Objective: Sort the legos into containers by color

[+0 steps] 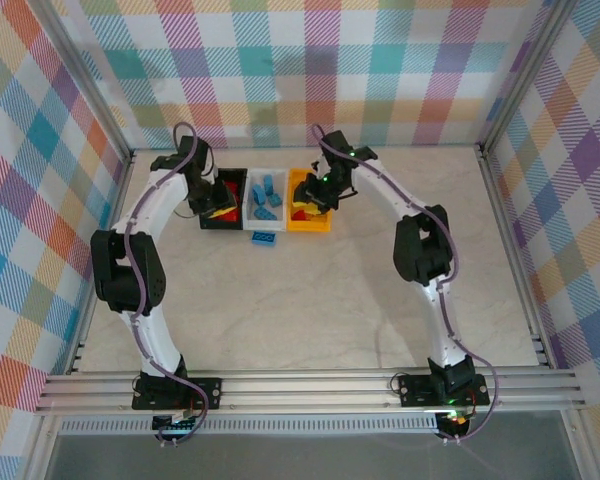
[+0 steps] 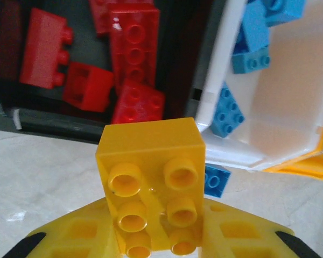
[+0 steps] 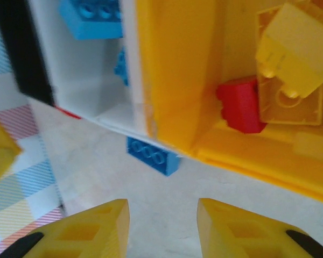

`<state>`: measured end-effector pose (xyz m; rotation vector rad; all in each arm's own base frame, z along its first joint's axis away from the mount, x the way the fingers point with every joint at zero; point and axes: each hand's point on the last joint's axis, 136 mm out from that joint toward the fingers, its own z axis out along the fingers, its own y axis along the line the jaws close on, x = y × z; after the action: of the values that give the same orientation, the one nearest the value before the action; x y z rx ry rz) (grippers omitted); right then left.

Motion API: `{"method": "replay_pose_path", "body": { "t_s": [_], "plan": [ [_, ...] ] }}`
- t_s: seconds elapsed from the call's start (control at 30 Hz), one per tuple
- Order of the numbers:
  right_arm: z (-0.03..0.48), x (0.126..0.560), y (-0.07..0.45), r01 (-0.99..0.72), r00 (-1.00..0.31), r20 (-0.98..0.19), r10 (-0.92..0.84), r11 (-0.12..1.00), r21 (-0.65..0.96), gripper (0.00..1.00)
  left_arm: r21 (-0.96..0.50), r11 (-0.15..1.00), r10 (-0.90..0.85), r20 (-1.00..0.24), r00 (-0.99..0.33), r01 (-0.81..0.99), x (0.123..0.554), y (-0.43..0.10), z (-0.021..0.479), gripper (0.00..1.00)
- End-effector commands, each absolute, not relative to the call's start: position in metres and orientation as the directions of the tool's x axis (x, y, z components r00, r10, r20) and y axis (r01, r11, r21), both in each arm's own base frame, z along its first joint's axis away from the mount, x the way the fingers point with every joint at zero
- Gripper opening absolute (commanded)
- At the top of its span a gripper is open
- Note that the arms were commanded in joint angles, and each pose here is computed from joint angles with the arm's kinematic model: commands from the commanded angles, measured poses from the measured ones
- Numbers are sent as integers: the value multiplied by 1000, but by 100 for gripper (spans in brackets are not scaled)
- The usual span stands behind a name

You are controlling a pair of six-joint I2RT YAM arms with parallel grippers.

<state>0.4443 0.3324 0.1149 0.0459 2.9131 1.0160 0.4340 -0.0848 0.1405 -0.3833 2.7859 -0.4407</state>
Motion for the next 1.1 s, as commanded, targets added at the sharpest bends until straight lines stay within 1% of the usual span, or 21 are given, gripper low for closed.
{"method": "replay_pose_path", "body": {
  "t_s": [0.0, 0.37, 0.8, 0.87, 1.07],
  "plan": [
    [93, 434, 325, -28, -1000, -21, -20, 844, 535, 39, -350, 916, -296, -262, -919, -195, 427, -83, 151, 27],
    [77, 445, 329, -69, -997, -53, -49, 871, 486, 37, -363, 906, -317, -246, -916, -216, 421, -75, 150, 27],
    [55, 446, 343, -107, -994, -41, -100, 876, 470, 36, -383, 891, -346, -224, -911, -244, 417, -66, 145, 27],
    [51, 444, 343, -109, -994, -38, -103, 881, 460, 35, -384, 890, -349, -222, -911, -247, 417, -65, 145, 27],
    [42, 446, 334, -117, -993, -48, -106, 908, 402, 22, -387, 888, -351, -224, -909, -247, 418, -64, 147, 27]
  ]
}}
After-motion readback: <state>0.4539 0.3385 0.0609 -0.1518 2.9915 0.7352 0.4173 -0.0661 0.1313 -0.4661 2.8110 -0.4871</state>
